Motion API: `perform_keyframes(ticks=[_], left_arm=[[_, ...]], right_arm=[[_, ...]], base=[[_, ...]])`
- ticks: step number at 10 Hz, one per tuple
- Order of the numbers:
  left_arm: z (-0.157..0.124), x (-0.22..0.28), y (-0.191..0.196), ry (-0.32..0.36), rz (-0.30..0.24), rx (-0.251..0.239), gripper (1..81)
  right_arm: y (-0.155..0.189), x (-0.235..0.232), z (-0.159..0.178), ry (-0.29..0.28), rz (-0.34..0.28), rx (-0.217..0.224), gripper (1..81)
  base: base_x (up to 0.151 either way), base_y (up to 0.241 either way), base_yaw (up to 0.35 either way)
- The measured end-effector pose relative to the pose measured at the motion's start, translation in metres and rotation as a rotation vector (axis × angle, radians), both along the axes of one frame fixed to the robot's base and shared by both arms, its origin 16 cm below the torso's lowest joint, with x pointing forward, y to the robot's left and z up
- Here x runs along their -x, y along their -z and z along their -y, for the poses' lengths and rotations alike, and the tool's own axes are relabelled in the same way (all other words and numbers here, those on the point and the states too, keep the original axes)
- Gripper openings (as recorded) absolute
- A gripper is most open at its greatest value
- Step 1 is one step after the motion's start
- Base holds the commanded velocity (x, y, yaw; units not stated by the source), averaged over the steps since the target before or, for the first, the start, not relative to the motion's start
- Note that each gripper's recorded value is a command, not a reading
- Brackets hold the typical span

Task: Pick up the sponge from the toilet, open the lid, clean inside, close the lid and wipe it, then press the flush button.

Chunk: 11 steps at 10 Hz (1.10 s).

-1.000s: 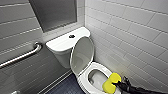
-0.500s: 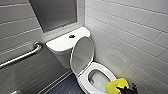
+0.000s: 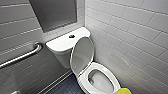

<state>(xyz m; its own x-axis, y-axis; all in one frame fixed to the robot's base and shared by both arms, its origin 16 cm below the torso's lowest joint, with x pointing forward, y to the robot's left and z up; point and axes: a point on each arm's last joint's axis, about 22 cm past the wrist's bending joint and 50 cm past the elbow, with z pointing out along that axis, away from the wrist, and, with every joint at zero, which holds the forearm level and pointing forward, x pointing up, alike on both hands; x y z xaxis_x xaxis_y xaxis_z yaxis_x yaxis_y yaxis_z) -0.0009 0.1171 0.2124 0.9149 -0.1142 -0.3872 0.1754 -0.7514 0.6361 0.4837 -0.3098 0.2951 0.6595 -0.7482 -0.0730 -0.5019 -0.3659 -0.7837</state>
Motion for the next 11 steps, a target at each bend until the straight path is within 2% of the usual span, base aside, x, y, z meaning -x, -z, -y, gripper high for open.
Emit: perform_keyframes(ticks=[3,5,7,8,10,11], left_arm=[[0.003,-0.001,0.0,0.007,0.009,0.008,81.1],[0.005,-0.007,0.002,0.012,0.025,0.015,81.1],[0.008,-0.007,0.002,0.014,0.028,0.019,81.1],[0.01,-0.008,0.002,0.013,0.029,0.021,81.1],[0.01,-0.007,0.003,0.012,0.03,0.023,81.1],[0.012,-0.007,0.003,0.012,0.03,0.023,81.1]], right_arm=[[0.001,0.057,-0.009,-0.042,-0.101,-0.015,1.0],[-0.018,0.076,-0.02,-0.091,-0.128,-0.035,1.0],[-0.035,0.09,-0.01,-0.153,-0.162,-0.008,1.0],[-0.038,0.089,-0.008,-0.193,-0.175,0.011,1.0],[-0.053,0.046,-0.021,-0.261,-0.129,0.021,1.0],[-0.059,0.026,-0.023,-0.295,-0.113,0.039,1.0]], base=[[0.0,0.0,0.0],[0.0,0.0,0.0],[0.0,0.0,0.0],[0.0,0.0,0.0],[0.0,0.0,0.0],[0.0,0.0,0.0]])
